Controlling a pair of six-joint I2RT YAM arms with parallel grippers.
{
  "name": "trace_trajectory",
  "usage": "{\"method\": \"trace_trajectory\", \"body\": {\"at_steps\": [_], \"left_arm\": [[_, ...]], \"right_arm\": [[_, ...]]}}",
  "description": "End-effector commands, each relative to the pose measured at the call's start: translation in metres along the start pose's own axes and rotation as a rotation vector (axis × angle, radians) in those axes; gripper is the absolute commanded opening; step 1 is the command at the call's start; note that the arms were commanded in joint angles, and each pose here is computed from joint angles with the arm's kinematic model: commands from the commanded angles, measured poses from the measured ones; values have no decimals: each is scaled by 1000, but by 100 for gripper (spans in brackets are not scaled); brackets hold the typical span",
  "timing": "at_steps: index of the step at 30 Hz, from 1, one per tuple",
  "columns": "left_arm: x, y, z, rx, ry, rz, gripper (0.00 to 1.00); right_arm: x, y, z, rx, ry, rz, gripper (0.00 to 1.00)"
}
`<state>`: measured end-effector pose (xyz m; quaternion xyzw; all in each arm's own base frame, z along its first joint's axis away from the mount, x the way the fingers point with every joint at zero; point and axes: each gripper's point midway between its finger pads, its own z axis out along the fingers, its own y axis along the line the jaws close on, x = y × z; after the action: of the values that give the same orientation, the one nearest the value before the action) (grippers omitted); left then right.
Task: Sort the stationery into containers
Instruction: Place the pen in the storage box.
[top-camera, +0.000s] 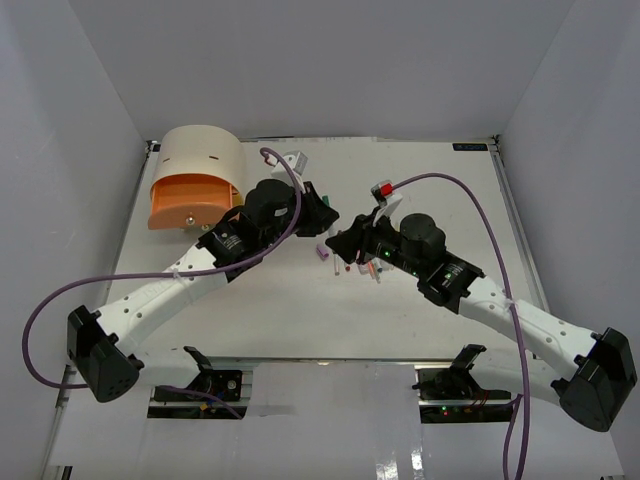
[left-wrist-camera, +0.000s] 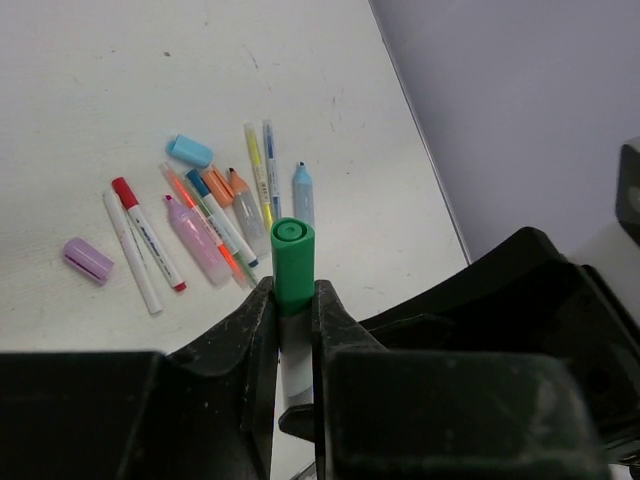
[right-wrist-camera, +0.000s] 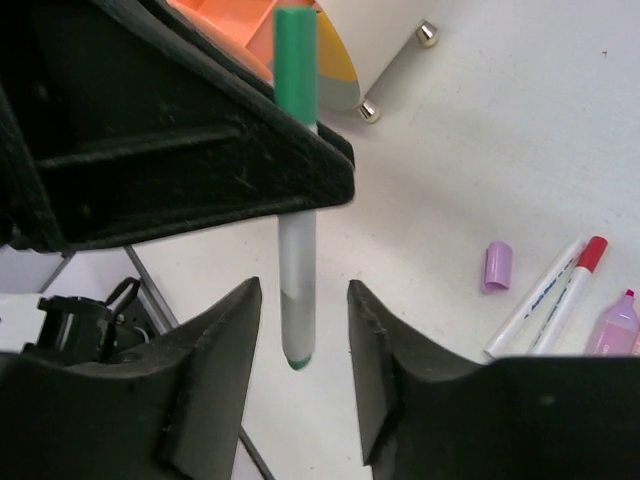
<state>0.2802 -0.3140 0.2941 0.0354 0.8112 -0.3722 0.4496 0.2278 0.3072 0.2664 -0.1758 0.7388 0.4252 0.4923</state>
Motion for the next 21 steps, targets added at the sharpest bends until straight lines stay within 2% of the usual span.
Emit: {"method": "trace_trajectory", "body": {"at_steps": [1, 2, 6, 7, 8, 9, 11, 16, 21], "left_arm": [[-31, -11, -22, 22, -113, 21, 4], [-33, -8, -25, 7, -126, 33, 4], [-51, 7, -39, -87, -193, 57, 4], [-54, 12, -43, -120, -202, 70, 4], [-63, 21, -47, -173, -241, 84, 4], [-75, 23, -55, -200, -269, 126, 5], [-91, 44, -67, -323, -306, 173, 5], [-145, 86, -115, -616, -384, 390, 8], [-188, 118, -156, -837, -424, 583, 9]], "right_arm": [[-5, 10, -5, -43, -26, 2, 49], [-5, 10, -7, -44, -27, -1, 64], [1, 2, -17, -9, -16, -7, 94], [3, 0, -19, 2, -15, -12, 98], [0, 0, -24, 8, -27, -18, 99], [1, -5, -28, 27, -30, -29, 94], [3, -12, -35, 65, -32, -42, 91], [16, -25, -50, 109, -26, -68, 91], [30, -31, -54, 112, -7, -67, 91]]}}
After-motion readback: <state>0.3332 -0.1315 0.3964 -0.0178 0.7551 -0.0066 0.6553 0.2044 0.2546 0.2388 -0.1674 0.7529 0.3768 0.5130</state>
